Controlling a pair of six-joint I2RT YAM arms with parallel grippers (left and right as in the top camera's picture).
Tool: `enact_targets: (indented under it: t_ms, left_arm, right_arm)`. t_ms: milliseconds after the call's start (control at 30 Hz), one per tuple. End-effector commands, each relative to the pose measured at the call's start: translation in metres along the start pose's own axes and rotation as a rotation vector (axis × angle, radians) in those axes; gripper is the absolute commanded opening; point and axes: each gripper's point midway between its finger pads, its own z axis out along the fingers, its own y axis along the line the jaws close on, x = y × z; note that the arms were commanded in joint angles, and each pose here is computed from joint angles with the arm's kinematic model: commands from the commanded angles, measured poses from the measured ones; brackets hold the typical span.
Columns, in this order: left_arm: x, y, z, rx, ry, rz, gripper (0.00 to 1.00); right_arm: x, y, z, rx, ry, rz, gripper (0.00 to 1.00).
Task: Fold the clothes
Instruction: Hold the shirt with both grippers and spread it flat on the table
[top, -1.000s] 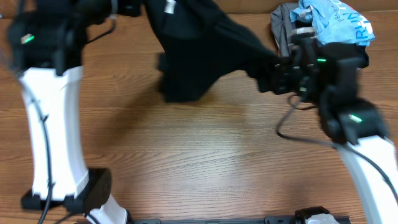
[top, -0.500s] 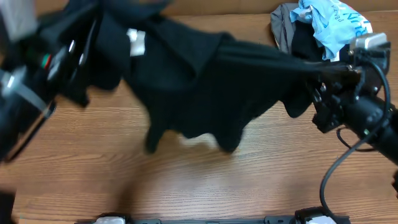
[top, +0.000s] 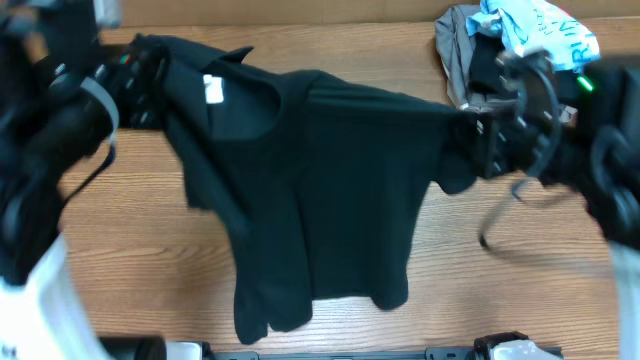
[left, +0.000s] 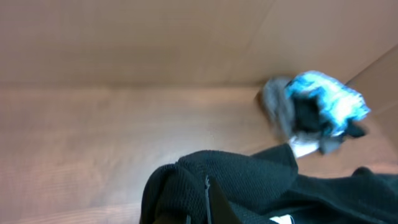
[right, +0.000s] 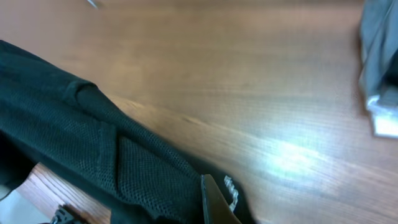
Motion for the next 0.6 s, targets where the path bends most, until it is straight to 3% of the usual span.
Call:
enact_targets:
  t_ms: [0, 67, 267, 567]
  left_arm:
    - [0.01, 0.053, 0.054, -0.187, 0.121, 0.001, 0.04]
    - [0.028, 0.07, 0.101, -0.198, 0.244, -0.002, 0.04]
    - [0.065, 0.096, 0.19, -0.203, 0.428, -0.009, 0.04]
    - [0.117, 0.11, 0.299, -0.167, 0.555, 0.038, 0.05]
  right_arm:
    - [0.001, -0.043, 0.045, 0.126, 0.116, 0.059, 0.04]
    - [0.004, -0.064, 0.085, 0.147, 0.204, 0.09, 0.04]
    - [0.008, -0.104, 0.163, 0.187, 0.306, 0.123, 0.04]
    - [0.013, -0.145, 0.237, 0.204, 0.336, 0.144, 0.04]
